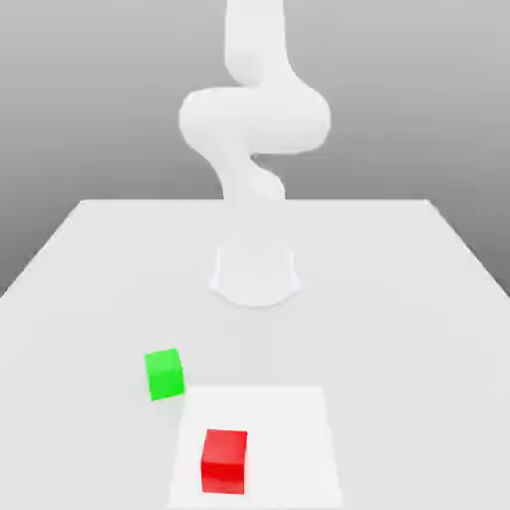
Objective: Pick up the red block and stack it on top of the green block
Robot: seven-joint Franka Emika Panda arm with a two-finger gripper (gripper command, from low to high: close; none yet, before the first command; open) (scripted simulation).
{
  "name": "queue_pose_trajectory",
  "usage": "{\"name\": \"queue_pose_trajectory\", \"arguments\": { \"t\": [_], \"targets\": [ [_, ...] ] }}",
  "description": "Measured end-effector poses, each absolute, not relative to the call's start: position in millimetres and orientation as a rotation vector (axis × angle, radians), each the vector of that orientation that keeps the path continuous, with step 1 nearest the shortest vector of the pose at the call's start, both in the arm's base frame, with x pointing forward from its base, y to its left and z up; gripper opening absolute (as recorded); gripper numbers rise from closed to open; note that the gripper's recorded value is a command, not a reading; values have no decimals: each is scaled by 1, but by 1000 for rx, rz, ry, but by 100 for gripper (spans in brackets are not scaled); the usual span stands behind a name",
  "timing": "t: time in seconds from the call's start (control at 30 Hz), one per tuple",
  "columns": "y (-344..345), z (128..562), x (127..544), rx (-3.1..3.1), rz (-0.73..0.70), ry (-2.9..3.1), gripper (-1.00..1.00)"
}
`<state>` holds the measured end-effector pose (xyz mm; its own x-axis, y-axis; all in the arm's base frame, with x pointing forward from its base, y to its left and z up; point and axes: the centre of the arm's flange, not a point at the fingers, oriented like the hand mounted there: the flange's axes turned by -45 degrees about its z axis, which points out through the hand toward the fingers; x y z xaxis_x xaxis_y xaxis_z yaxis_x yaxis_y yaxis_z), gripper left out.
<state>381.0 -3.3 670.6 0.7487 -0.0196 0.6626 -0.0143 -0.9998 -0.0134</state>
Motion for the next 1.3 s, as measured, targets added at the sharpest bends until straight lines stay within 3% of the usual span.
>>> {"name": "queue_pose_trajectory", "arguments": {
  "t": [0.2, 0.4, 0.77, 0.93, 0.97, 1.17, 1.3],
  "targets": [
    [-12, 561, 446, -3018, -834, 49, 0],
    [-20, 444, 480, -3080, -560, 71, 0],
    [-34, 229, 463, -3138, -48, 116, 0],
    [-35, 161, 459, -3140, -2, 118, 0],
    [-35, 151, 458, -3139, -1, 118, -100],
    [-35, 145, 458, -3140, 0, 118, -100],
    [-35, 178, 459, -3140, 0, 118, -100]
  ]
}}
